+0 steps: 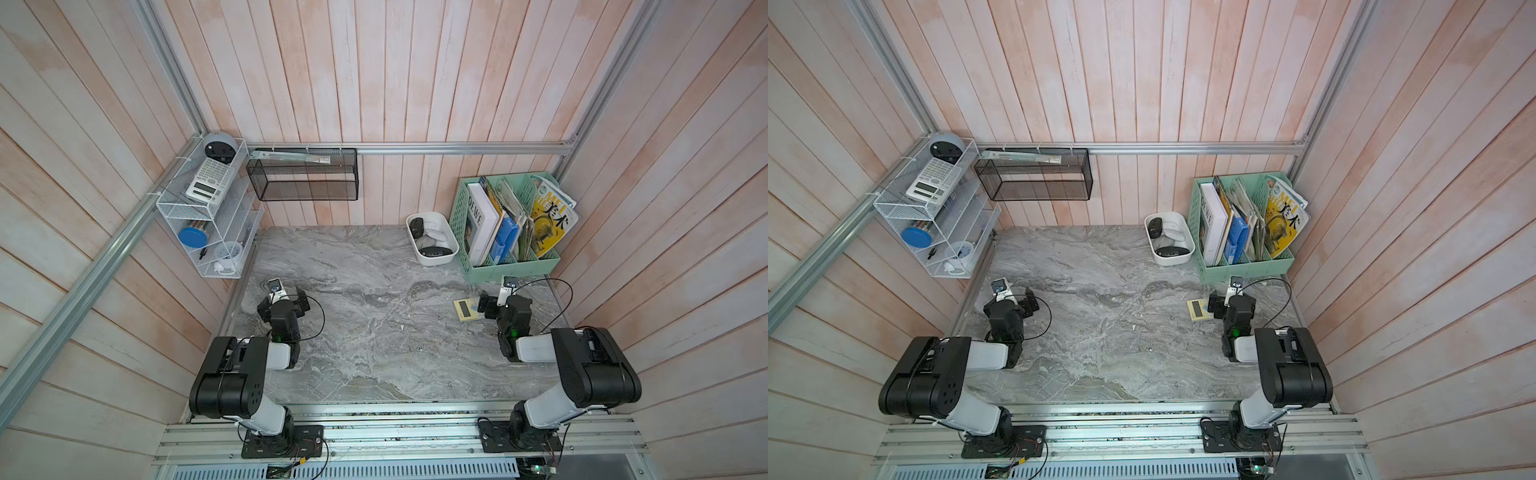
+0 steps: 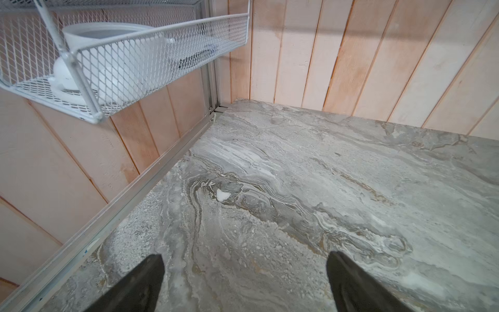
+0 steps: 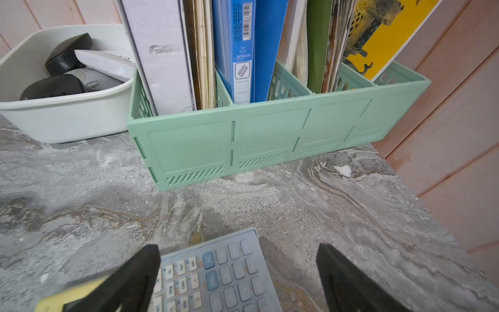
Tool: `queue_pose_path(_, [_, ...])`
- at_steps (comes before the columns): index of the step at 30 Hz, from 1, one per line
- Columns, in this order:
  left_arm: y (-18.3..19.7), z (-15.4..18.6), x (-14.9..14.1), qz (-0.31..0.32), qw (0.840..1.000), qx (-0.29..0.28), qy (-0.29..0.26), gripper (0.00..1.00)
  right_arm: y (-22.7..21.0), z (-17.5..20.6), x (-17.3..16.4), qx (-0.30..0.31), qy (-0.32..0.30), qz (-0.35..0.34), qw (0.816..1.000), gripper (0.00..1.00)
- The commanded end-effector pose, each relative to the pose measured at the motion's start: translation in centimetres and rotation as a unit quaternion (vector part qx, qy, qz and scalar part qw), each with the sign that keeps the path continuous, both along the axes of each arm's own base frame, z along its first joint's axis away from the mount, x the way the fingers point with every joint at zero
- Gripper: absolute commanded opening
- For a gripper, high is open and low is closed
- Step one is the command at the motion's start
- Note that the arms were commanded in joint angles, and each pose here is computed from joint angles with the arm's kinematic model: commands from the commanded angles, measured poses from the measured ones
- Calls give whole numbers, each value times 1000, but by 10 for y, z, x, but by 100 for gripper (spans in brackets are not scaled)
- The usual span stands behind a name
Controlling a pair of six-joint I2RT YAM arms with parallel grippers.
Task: Take out the mouse from the storage box
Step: Move the storage box to the center of the board.
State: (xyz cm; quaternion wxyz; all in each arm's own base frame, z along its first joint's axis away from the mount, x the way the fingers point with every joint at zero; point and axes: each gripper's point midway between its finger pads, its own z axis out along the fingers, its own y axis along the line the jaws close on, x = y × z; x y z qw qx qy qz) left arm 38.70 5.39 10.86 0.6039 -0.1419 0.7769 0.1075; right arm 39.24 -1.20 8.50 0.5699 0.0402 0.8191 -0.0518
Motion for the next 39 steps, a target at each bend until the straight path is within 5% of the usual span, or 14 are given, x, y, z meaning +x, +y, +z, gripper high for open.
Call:
queue_pose_path(1, [-1,4,4,-2,1000,-3,-10,100,1,8,4,8,-12,4,1000,98])
queue_pose_path(20, [-9,11,-7,-28,999,1,-45,100,6,9,3,9,-15,18,1000,97])
queue_pose_path(28, [-47,71,-47,-51,989,77,-112,100,49,60,-30,-31,-62,117,991,97])
queue_pose_path(34, [-59,118,-64,-61,988,-71,-125,100,75,113,-58,69,-68,133,986,98])
queue_pose_path(39, [-48,110,-80,13,975,-216,-49,100,51,126,-87,205,-15,27,978,97])
